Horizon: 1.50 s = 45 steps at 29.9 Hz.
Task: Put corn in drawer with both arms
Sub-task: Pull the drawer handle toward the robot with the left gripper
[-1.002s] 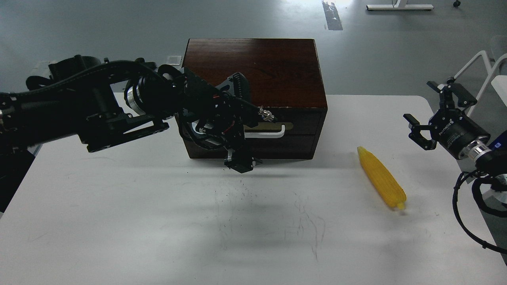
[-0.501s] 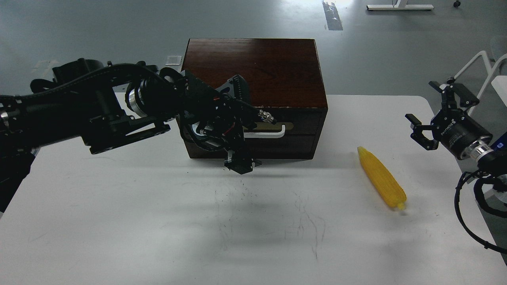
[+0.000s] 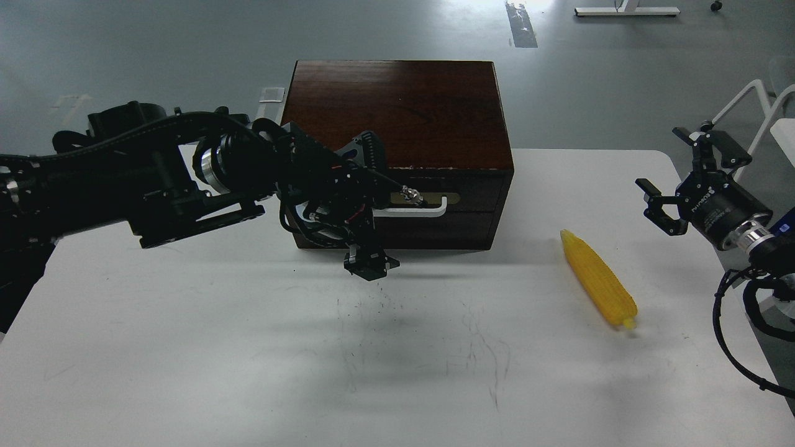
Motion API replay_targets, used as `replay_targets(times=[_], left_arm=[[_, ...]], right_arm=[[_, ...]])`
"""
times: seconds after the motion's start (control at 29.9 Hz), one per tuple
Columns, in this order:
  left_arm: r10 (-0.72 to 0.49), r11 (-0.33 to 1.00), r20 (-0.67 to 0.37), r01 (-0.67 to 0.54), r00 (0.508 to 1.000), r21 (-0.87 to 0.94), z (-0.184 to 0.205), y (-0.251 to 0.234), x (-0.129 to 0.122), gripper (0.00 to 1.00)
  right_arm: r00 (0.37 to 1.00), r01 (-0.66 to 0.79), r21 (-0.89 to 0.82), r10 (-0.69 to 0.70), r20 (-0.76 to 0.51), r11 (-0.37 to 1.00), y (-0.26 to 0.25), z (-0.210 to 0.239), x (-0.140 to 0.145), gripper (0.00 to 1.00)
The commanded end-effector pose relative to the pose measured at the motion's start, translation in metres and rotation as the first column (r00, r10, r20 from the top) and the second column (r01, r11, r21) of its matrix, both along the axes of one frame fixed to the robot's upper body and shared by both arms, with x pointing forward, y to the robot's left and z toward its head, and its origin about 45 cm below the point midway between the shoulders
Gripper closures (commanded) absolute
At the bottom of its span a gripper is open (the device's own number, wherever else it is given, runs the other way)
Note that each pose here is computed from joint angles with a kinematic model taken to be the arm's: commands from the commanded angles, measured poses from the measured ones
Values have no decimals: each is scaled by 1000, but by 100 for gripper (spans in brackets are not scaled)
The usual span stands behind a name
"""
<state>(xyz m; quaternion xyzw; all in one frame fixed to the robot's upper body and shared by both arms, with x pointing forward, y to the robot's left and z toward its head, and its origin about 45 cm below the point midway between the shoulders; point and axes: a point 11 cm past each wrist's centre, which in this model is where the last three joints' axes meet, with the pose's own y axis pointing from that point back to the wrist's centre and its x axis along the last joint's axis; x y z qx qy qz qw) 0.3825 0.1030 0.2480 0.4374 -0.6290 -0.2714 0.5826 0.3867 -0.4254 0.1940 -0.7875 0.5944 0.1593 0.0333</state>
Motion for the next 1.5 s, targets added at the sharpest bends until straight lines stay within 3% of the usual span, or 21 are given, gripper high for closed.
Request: replay_targets(times=[0.0,0.77,1.2,1.47], left_arm=[[-18,1000,-4,18,1000,-8,2,-4,-4,1],[-179,984,-88,178,980,-21,-4,-14,-64,1],[-227,974,-93,225,969,-37,4,-14,-80,1],[-209,978,-83,207,974,-29,5,-11,-74,1]], right_arm=[[1000,0,0,0,0,1000,0,0,0,0],[1000,0,-1,0,0,1000,0,0,0,0],[1000,6,-8,-6,-1,1000,-5,1,-2,0],[1000,4,-6,-4,-1,1000,-4,1,-2,0]])
